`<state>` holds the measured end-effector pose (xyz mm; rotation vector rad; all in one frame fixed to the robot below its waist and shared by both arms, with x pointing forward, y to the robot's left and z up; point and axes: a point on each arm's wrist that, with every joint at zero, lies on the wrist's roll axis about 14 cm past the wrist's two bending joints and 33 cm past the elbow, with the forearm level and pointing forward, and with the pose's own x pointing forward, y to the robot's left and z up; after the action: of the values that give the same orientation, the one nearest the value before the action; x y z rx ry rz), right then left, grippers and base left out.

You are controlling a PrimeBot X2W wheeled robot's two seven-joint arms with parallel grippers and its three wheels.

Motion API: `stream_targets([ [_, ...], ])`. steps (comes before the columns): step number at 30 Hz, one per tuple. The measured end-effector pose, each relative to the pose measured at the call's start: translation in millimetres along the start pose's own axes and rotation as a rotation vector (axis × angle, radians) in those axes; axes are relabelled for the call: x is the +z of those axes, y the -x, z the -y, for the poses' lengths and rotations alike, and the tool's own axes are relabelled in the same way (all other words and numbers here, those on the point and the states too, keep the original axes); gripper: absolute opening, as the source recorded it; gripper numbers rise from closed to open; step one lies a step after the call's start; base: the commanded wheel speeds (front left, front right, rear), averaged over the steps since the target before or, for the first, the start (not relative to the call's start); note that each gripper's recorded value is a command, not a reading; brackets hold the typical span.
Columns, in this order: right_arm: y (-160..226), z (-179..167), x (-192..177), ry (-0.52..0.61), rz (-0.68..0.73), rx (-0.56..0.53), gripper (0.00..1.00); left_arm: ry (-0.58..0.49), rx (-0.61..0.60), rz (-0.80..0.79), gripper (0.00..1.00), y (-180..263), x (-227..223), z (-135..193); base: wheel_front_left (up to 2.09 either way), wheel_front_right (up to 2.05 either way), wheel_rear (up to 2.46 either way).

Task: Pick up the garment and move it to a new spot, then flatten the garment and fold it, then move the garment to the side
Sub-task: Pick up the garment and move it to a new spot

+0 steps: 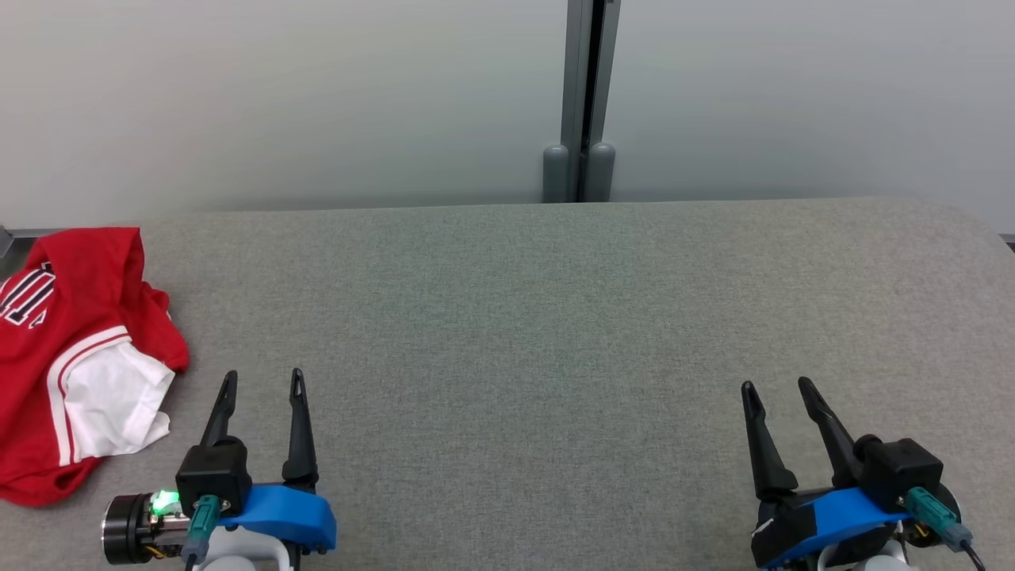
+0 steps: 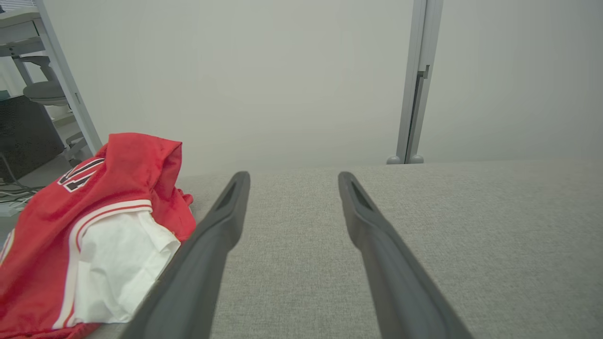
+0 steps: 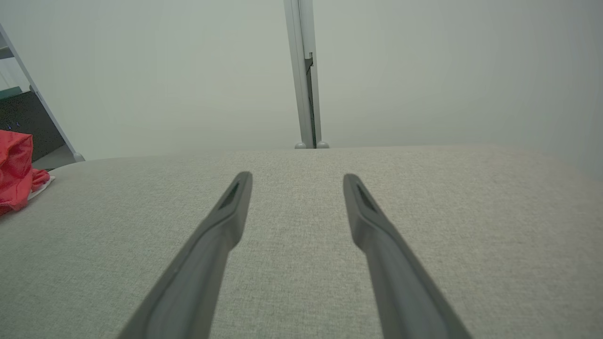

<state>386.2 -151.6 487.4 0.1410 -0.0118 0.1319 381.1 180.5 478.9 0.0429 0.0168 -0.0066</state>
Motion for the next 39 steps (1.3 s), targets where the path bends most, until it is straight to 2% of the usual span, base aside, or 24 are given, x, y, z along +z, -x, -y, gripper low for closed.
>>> stream_targets([
  [9,-12.8,-18.8,2.8,0.004,0.011,0.059,1.0,-0.004,0.061,0.019,1.0,4.6,6.7,-20.6,0.0,0.0,0.0],
  [17,-29.8,-50.6,1.4,0.005,0.01,0.153,1.0,-0.011,0.168,0.031,1.0,19.7,11.1,-57.2,0.0,0.0,0.0],
  [30,-51.0,-116.2,-8.9,0.001,-0.013,0.334,1.0,-0.019,0.384,0.029,1.0,68.3,12.4,-122.4,0.0,0.0,0.0],
  [39,-56.8,-152.5,-18.6,-0.009,-0.037,0.432,1.0,-0.024,0.505,0.021,1.0,101.4,10.9,-153.5,0.0,0.0,0.0],
])
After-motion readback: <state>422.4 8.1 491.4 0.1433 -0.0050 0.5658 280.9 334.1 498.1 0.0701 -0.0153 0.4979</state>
